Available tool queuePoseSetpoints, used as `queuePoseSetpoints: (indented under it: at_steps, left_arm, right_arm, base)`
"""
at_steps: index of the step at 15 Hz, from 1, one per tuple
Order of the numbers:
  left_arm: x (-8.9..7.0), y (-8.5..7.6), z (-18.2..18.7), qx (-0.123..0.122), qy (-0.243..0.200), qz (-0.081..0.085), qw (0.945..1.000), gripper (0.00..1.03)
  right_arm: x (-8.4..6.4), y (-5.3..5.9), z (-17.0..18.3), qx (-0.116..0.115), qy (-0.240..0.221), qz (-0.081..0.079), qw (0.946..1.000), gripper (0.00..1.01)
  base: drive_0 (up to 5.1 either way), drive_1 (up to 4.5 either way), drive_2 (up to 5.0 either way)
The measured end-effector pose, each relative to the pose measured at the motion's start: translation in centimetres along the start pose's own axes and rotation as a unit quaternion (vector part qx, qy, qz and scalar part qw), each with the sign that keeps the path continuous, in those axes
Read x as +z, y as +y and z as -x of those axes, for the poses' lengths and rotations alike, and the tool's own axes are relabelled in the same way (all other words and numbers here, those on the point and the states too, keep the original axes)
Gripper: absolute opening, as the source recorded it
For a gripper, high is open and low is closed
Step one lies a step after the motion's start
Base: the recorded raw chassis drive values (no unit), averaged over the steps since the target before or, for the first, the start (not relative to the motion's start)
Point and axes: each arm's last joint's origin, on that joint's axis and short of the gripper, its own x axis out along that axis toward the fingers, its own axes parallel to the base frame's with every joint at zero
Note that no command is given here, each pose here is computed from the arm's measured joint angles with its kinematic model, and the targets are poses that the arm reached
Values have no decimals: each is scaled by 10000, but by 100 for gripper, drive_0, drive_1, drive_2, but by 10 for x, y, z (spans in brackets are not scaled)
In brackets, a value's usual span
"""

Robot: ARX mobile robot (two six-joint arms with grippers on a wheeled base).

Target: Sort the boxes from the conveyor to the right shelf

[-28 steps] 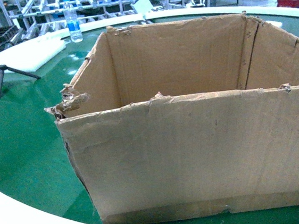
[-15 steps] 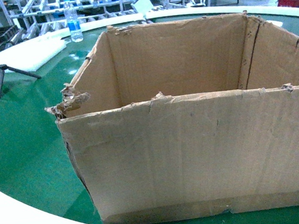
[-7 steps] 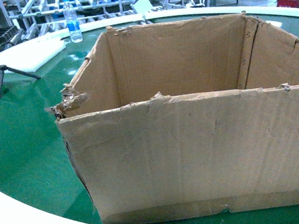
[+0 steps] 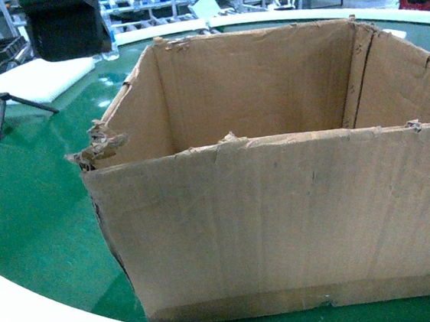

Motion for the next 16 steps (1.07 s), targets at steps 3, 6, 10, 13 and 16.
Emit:
queuePoseSetpoints:
  at_steps: [3,6,10,13,16]
  left_arm:
    - [3,-8,-13,47,76,-171,9998,98]
    - [-7,-13,-24,249,303,-269,9989,98]
    - [-20,-27,-33,242,570,-212,9979,98]
    - [-25,-35,-43,397,776,-110,9961,98]
    - [-30,-37,-46,630,911,85,9938,98]
  right_arm:
    - [-16,-19,-16,-86,690,-121,9975,98]
    - [-31,-19,-30,118,1238,-20,9922,98]
    - [-34,-23,-39,99,1338,29,9910,98]
    - [-36,-27,-40,32,1328,17,9911,98]
    - [-39,-29,-40,29,1337,47,9910,98]
  base:
    - [0,0,0]
    - [0,0,0]
    - [0,0,0]
    - [0,0,0]
    - [0,0,0]
